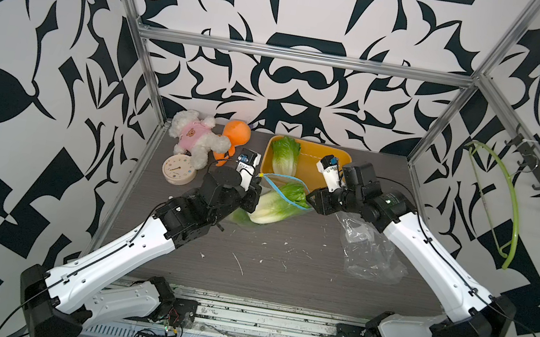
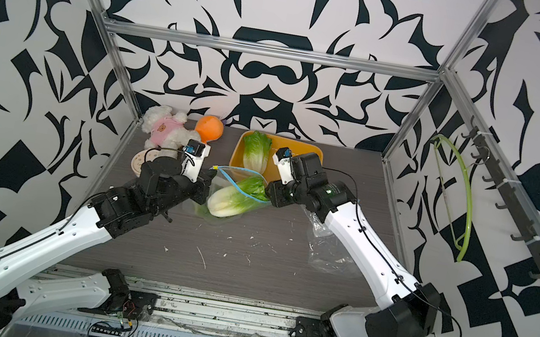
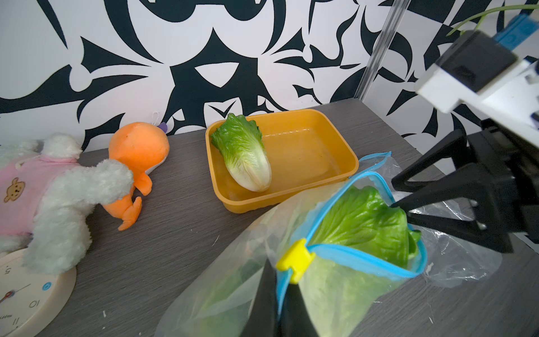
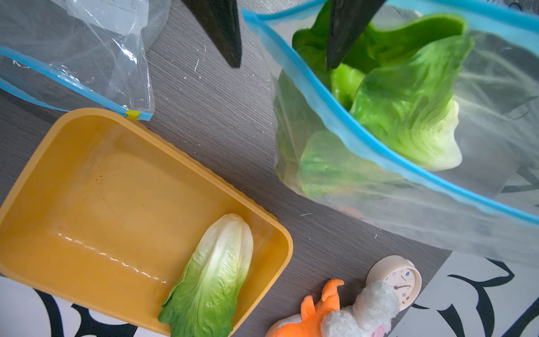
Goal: Put the chinese cabbages into a zipper bag and zip it
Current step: Adjust the zipper food storage bag at the center of the board.
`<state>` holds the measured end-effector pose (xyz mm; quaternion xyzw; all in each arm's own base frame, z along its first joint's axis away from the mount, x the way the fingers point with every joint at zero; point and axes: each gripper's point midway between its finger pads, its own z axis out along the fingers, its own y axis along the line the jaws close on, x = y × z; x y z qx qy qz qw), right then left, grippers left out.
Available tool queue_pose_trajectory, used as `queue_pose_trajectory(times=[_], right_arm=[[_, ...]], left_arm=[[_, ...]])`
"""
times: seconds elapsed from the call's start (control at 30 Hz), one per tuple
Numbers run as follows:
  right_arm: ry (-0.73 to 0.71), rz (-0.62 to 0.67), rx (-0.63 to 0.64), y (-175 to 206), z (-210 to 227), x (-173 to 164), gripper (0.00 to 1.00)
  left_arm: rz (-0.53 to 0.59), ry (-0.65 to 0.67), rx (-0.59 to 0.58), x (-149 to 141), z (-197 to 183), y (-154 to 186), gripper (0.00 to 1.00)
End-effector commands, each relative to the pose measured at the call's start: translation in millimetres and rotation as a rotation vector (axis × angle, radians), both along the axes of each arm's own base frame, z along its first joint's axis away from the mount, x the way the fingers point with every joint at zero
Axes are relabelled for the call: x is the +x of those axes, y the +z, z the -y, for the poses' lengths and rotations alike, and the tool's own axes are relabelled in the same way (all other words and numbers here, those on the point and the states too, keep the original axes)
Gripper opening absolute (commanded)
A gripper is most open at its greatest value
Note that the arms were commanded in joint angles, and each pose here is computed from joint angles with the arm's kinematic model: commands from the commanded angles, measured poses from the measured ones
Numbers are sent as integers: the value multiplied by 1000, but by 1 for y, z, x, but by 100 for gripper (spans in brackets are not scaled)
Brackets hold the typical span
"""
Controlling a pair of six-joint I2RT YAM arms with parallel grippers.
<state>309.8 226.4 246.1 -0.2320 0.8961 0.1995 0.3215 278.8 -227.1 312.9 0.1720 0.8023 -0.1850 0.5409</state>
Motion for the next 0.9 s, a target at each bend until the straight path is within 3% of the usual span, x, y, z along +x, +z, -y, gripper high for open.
queue_pose_trajectory(times=[0.0, 0.27, 0.43, 0.57, 0.73, 0.87], right_arm=[[10, 29, 16, 3, -5, 8, 45], [21, 5, 44, -9, -14, 13, 22], [16, 15, 49, -11, -13, 16, 23], [16, 17, 57, -9, -13, 16, 0], [8, 65, 73, 14, -8, 13, 0], [-22, 63, 121, 64, -3, 2, 0]], left_arm=[[68, 7, -57, 2, -2, 35, 0], [68, 5, -56, 2, -1, 35, 0], [67, -3, -62, 2, 0, 36, 0], [69, -8, -66, 1, 1, 37, 0], [72, -12, -83, -3, -2, 43, 0], [37, -16, -141, -16, -9, 60, 0]])
